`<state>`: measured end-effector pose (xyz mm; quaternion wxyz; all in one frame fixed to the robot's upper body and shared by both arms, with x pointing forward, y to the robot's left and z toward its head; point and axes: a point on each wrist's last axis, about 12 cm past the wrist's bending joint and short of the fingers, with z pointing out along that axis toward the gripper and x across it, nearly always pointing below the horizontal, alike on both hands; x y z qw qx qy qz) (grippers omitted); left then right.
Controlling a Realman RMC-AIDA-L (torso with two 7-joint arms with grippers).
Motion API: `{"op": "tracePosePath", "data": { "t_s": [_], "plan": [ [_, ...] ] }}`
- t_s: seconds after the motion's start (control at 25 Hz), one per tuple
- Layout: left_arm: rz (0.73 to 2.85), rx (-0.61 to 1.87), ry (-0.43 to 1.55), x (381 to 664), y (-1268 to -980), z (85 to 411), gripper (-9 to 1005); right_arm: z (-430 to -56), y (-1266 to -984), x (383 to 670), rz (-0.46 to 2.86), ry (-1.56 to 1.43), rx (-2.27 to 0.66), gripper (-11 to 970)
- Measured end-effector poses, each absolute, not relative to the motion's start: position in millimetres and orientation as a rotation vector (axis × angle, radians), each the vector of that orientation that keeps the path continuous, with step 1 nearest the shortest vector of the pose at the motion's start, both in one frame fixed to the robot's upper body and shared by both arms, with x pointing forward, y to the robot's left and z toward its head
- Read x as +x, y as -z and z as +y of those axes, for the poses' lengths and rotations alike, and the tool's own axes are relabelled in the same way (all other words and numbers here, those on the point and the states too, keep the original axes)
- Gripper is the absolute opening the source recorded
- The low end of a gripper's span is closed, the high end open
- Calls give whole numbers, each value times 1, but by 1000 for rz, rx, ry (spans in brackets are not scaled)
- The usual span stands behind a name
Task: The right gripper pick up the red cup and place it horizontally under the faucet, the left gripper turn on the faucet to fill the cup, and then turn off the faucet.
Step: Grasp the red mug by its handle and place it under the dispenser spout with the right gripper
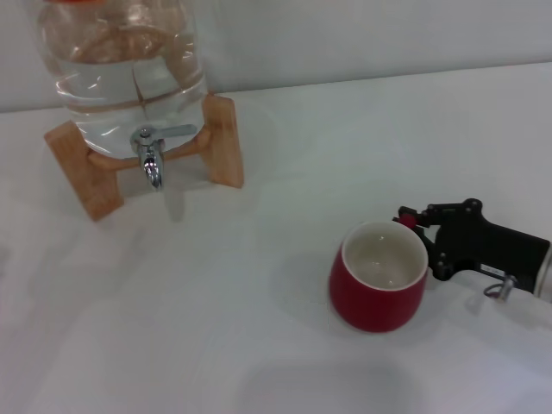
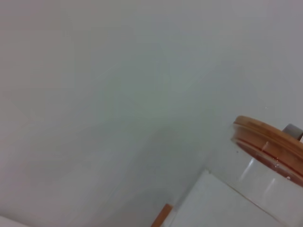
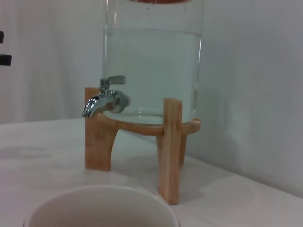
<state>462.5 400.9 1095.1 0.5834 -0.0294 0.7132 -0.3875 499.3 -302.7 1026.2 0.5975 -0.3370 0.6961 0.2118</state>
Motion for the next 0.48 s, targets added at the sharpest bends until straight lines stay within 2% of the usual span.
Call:
{"op": "tracePosePath", "data": {
  "t_s": [0.48],
  "plan": [
    [1710,-154,872,438,-1081,414,801,-290,-1034,518,1587,-487,-808,102]
  ]
}}
